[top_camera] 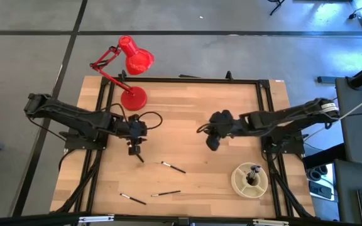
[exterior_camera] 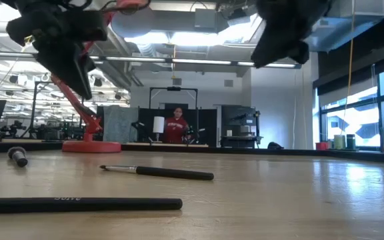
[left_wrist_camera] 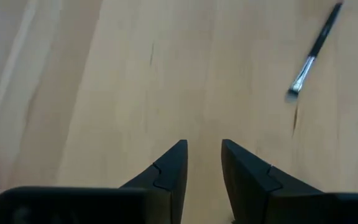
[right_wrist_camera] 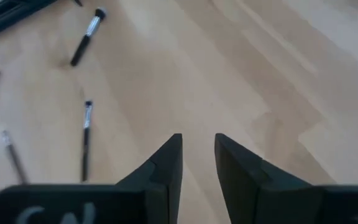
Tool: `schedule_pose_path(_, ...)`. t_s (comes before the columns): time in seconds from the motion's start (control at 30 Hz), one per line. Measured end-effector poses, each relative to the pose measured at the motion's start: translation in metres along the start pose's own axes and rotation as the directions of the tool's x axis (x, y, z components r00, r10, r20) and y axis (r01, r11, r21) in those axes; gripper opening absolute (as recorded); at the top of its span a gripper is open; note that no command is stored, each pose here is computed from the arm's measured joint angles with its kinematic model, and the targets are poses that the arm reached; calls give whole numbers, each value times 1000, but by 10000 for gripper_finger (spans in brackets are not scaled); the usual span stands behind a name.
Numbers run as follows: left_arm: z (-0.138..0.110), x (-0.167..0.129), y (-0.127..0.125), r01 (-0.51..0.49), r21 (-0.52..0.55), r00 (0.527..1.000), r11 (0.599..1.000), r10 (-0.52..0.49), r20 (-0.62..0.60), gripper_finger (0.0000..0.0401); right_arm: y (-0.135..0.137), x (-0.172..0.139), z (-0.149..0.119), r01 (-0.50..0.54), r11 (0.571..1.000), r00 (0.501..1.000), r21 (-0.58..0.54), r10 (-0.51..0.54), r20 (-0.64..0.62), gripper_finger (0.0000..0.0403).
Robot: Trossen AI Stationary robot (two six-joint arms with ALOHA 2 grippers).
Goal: Sort items
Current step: Put the powder brush into the brush organizer
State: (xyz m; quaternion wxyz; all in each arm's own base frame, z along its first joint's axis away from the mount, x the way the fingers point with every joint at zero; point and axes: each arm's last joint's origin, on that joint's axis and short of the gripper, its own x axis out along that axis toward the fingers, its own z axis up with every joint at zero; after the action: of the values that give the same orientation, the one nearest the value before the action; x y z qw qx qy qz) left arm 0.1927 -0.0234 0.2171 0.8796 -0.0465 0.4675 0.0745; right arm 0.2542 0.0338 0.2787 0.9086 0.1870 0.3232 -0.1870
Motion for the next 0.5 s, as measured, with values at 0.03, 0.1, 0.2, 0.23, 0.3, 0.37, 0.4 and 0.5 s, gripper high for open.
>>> schedule_pose_path(0.03, 0, 1, 1, -6, -17, 1000, 1000, 6, -8, 99, 1, 5, 1, 17, 1000, 1000, -7, -17, 14, 94)
schedule_pose_path(0.1, -1, 4, 3, -35, -43, 999, 998, 34, -19, 109, 4, 17, 0, 31, 999, 999, -27, -31, 22, 94)
schedule_pose_path(0.2, -1, 8, 6, -59, -45, 997, 997, 57, -43, 129, 5, 36, 0, -5, 1000, 1000, -28, 5, -15, 94)
schedule_pose_path(0.23, -2, 9, 7, -60, -46, 997, 997, 57, -56, 136, 4, 41, 0, -17, 1000, 999, -20, 17, -39, 94)
schedule_pose_path(0.3, -5, 11, 9, -53, -46, 993, 997, 48, -105, 150, 2, 52, -2, -37, 999, 996, -10, 36, -79, 94)
schedule_pose_path(0.37, -11, 12, 11, -43, -36, 982, 998, 35, -184, 159, 1, 64, -4, -13, 1000, 996, -10, 12, -91, 94)
schedule_pose_path(0.4, -14, 13, 12, -44, -32, 973, 999, 35, -229, 162, 1, 70, -5, 21, 1000, 997, -10, -21, -79, 94)
schedule_pose_path(0.5, -24, 14, 14, -77, -15, 934, 997, 66, -351, 161, 0, 89, -9, 117, 993, 992, -18, -118, -33, 94)
